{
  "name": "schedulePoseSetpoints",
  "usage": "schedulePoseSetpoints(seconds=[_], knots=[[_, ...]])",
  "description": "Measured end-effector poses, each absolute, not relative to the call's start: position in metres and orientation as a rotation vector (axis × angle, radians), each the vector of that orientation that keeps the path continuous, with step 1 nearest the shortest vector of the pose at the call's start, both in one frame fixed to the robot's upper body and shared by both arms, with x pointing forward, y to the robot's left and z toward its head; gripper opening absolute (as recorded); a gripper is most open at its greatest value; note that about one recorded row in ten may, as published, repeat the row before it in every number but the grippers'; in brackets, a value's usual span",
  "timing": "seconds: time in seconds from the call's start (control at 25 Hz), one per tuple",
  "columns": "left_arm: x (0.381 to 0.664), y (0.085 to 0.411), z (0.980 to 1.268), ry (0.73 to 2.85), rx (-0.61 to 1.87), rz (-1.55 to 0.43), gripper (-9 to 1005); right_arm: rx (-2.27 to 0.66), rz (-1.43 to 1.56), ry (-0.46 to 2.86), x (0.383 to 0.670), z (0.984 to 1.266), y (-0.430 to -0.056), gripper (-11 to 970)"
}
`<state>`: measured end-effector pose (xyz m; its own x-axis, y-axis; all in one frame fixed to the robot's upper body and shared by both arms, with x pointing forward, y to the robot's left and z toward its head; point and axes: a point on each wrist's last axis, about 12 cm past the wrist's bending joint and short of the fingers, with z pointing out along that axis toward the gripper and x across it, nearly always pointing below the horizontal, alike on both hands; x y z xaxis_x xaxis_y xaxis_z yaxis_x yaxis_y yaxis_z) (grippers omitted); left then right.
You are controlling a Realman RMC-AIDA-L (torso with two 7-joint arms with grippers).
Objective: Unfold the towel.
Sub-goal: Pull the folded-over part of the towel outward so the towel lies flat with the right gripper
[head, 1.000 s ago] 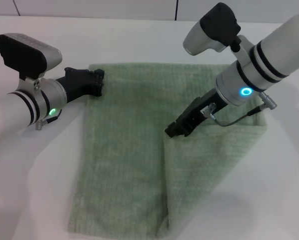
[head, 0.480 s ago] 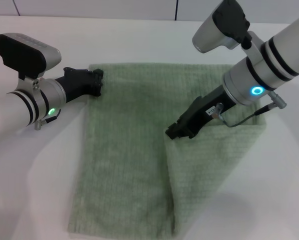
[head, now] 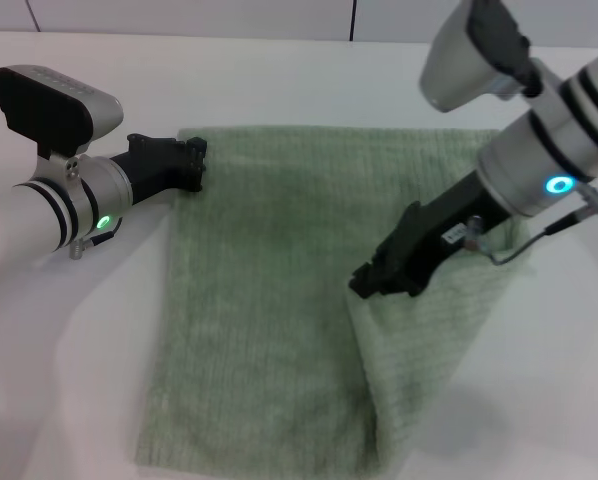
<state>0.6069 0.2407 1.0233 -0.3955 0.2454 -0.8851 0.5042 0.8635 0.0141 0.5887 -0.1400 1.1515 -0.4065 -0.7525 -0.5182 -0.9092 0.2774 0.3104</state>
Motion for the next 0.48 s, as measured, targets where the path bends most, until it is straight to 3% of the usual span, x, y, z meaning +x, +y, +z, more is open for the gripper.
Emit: schedulePoseSetpoints(seconds=[0.48], knots=[[0.607, 0.242, 1.024, 1.994, 0.549, -0.310, -1, -1.584, 0.859, 2.256, 0.579, 1.177, -0.167, 31]])
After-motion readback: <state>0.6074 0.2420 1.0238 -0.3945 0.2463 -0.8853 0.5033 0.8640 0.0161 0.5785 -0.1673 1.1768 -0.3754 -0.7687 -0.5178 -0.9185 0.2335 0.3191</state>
